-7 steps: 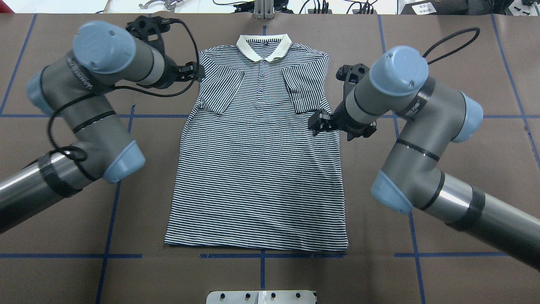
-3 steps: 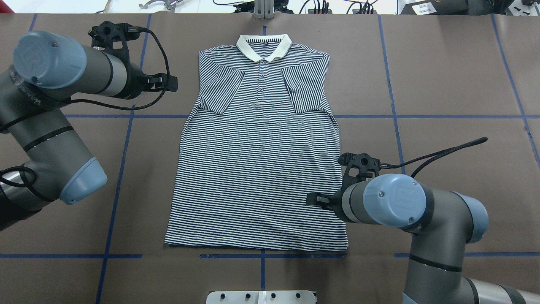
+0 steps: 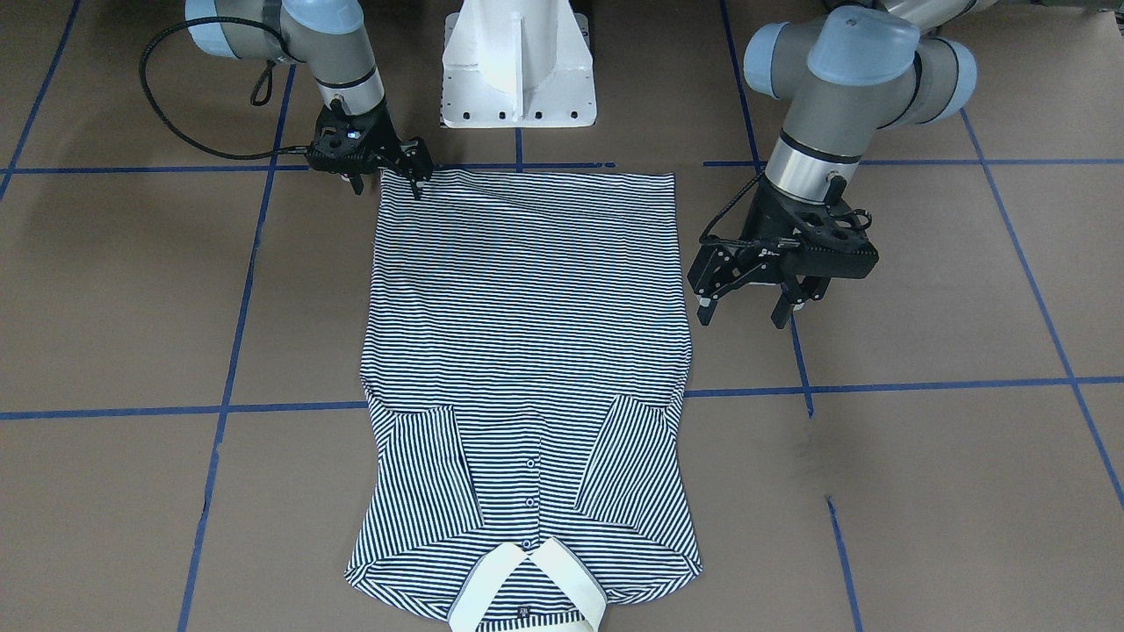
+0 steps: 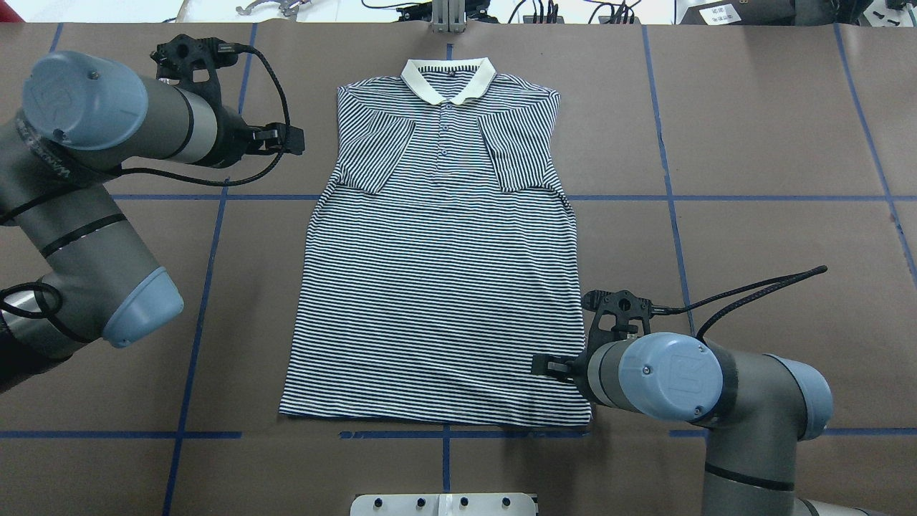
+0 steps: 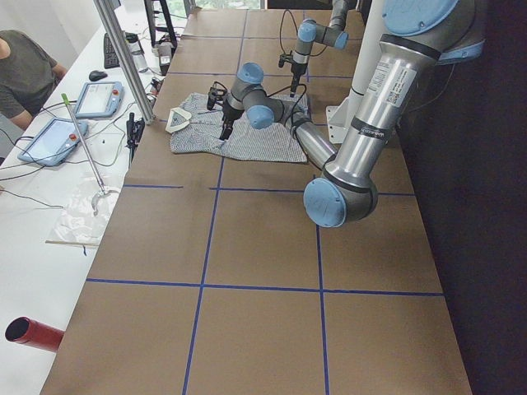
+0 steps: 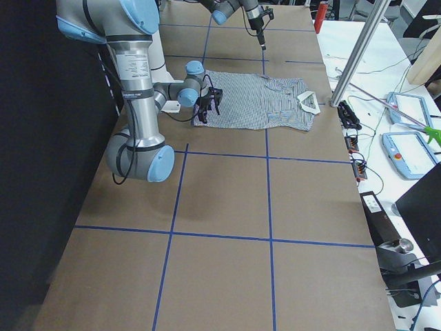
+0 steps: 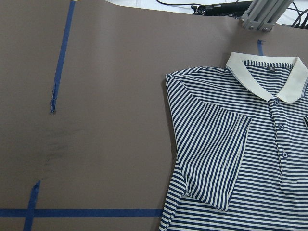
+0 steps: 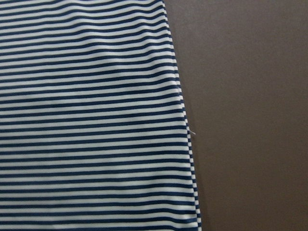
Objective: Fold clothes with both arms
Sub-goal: 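Move the right gripper to the hem corner nearest the robot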
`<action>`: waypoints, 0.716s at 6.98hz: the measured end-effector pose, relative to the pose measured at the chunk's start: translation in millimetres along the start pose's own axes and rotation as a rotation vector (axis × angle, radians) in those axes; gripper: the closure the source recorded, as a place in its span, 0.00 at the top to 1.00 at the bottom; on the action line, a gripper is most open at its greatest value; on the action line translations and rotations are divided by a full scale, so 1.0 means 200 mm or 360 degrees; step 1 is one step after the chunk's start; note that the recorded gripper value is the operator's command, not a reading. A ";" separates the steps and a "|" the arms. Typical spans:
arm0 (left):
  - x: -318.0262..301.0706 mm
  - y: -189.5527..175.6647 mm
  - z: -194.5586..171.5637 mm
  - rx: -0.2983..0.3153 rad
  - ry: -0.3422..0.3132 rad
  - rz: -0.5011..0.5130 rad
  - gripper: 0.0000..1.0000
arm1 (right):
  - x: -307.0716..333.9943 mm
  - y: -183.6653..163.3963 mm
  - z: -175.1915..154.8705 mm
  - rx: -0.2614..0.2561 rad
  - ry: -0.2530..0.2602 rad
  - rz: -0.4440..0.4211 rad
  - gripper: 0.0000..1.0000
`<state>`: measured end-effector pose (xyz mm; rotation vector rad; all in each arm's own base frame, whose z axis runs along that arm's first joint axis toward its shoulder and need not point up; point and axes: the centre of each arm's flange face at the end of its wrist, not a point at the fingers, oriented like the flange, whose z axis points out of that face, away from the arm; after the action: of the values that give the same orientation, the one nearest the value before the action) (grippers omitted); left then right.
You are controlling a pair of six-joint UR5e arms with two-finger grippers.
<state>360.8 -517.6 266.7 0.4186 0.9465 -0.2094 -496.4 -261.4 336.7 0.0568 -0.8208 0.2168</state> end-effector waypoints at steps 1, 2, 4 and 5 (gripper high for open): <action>0.00 0.00 0.00 -0.0001 0.0001 -0.0001 1.00 | 0.01 0.03 0.01 -0.0020 0.0009 -0.0011 0.99; 0.00 0.00 0.01 -0.0002 0.0000 0.0000 1.00 | 0.01 0.07 0.03 -0.0037 0.0016 -0.0024 0.95; 0.00 0.00 0.02 -0.0003 -0.0002 0.0001 1.00 | 0.01 0.11 0.05 -0.0057 0.0039 -0.0041 0.91; 0.00 0.00 0.02 -0.0002 0.0000 0.0002 1.00 | 0.01 0.12 0.05 -0.0062 0.0046 -0.0046 0.83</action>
<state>363.4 -518.7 268.6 0.4177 0.9466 -0.2077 -508.0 -238.4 343.7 0.0288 -0.7948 0.1740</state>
